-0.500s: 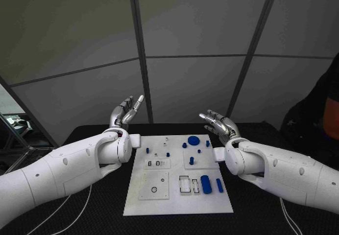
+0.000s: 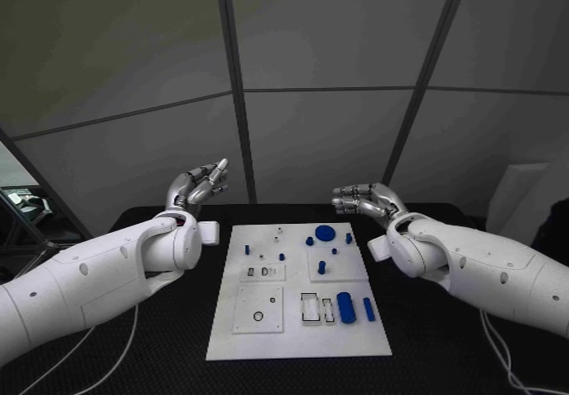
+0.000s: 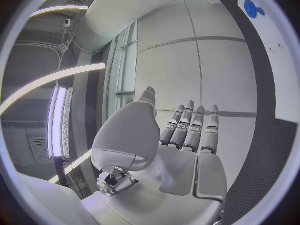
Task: Assemble the parts on the task board
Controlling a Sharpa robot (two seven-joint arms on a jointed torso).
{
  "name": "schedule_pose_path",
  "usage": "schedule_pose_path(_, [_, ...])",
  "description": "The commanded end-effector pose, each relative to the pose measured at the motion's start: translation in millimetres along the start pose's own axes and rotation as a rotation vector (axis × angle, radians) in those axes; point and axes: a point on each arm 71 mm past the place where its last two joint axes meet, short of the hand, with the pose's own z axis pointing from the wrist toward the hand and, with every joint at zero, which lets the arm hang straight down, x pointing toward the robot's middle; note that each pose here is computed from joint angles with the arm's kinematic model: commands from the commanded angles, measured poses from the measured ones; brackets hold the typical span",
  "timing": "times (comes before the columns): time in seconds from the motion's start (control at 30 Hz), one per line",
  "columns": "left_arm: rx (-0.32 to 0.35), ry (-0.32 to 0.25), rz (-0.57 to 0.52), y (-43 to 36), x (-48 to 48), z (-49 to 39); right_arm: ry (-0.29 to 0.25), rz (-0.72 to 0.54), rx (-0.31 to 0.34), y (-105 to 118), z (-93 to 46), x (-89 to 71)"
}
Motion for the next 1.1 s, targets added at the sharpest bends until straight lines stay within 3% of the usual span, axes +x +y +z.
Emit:
schedule_pose_path(0.03, [0.017,0.084,-0.019,-3.8,12.7,-3.0,0.048,-0.278,-0.135,13,2.5,6.4])
schedule_pose_path(0.43, [0.017,0.169,-0.008,-16.1,14.0,-20.2,0.121,-0.576,-0.198,47,17.9,-0.1])
schedule_pose_path(0.77, [0.004,0.277,-0.038,-27.3,28.7,-42.8,0.218,-0.895,-0.168,58,22.7,14.0])
schedule_pose_path(1.1, [-0.003,0.331,-0.057,-31.5,39.8,-53.9,0.221,-1.086,-0.147,62,24.9,24.1])
